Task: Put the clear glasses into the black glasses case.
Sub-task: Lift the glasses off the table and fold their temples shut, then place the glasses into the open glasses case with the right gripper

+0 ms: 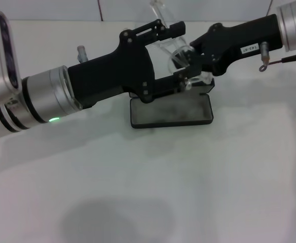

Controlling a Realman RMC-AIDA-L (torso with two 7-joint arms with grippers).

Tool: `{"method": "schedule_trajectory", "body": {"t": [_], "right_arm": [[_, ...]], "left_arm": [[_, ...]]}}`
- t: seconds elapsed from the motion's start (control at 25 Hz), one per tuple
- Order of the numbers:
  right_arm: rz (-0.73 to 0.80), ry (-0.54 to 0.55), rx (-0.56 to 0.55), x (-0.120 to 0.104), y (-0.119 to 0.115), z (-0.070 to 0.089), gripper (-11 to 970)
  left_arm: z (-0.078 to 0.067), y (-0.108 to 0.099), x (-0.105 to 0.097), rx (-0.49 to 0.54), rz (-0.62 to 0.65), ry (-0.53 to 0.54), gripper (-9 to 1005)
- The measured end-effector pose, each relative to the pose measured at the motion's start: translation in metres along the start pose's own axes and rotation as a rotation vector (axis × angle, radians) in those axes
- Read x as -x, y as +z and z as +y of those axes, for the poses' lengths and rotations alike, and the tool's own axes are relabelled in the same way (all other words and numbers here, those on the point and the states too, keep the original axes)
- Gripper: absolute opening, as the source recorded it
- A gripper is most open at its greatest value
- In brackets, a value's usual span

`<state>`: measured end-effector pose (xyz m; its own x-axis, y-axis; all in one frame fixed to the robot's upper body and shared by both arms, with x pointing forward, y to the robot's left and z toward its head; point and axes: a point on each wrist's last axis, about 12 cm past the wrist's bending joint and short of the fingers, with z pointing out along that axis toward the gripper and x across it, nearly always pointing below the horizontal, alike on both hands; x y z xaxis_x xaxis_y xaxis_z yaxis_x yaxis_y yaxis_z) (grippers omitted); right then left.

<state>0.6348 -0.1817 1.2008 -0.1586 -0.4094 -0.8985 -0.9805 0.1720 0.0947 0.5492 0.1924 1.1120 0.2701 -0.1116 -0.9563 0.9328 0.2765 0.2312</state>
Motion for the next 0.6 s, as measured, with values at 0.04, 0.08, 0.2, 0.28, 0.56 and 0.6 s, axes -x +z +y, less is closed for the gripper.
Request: {"method": "schedule_trajectory", "body": {"t": [0.04,0.08,0.2,0.28,0.56,0.6], "right_arm": [[0.001,-0.001,-0.013,-0.001,-0.001,-0.001,21],[0.003,-0.003,-0.03,-0.001,-0.003,-0.003,21],[0.01,-0.02,-0.097,-0.004,-0.009,-0.008,19],[0.028,-0.037,-0.115,-0.004,-0.011,-0.009,18],[0.179,-0.09,-0.109,-0.004,0.003,-0.007,19],[0.2,-0.101,-0.099,-0.004,0.009,-0.006,19]], "left_arm": [[0.0,0.0,0.0,0.0,-0.001,0.0,706],[0.0,0.0,0.0,0.001,-0.002,-0.001,706],[-0.001,-0.005,0.0,0.019,-0.012,-0.002,706],[-0.002,-0.014,0.002,0.054,-0.025,0.003,706],[-0.007,-0.054,0.007,0.224,-0.079,0.017,705],[-0.007,-0.058,0.007,0.245,-0.084,0.019,705]]}}
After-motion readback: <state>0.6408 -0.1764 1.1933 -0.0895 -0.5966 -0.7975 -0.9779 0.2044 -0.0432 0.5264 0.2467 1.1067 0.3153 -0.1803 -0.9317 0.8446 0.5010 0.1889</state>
